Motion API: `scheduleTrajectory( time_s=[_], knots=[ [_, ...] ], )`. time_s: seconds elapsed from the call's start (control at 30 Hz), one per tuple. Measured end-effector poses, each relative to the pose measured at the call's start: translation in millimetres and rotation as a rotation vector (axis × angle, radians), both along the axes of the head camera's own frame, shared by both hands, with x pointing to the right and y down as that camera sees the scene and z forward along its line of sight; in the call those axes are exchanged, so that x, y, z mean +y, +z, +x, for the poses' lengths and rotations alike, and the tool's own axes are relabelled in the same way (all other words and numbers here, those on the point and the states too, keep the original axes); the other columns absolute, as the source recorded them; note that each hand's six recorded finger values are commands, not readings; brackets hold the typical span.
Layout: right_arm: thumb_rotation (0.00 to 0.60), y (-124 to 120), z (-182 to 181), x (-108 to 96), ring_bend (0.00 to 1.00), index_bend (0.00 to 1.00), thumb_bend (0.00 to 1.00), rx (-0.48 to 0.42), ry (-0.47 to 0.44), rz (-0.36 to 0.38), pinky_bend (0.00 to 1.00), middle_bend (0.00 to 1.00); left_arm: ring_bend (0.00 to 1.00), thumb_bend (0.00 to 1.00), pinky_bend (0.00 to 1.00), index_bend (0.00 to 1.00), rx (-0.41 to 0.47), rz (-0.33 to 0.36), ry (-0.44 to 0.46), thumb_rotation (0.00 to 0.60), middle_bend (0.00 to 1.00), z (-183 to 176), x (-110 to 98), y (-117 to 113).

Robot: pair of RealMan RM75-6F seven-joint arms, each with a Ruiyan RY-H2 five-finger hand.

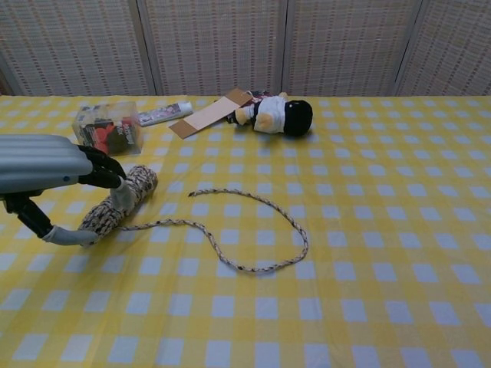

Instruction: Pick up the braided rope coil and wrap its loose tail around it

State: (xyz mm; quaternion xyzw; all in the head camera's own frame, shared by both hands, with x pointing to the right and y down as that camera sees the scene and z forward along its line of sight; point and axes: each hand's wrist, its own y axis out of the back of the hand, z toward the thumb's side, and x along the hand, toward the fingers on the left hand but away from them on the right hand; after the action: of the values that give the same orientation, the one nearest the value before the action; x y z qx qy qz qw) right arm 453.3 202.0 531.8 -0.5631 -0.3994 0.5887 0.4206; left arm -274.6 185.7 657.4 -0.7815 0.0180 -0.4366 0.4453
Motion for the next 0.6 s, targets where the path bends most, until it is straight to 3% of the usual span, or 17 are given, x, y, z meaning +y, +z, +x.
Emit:
scheduleTrajectory(
  time_s=[0.6],
  knots=[
    [0.6, 1.3, 5.9, 3.9, 0.17, 0.18, 0.38, -0.011, 0.022, -0.002, 0.29, 0.27, 0.12, 0.32, 0.09, 0.34, -0.129, -0.021, -0.003, 0.251, 0.31, -15.1, 1.2, 30.2]
  ],
)
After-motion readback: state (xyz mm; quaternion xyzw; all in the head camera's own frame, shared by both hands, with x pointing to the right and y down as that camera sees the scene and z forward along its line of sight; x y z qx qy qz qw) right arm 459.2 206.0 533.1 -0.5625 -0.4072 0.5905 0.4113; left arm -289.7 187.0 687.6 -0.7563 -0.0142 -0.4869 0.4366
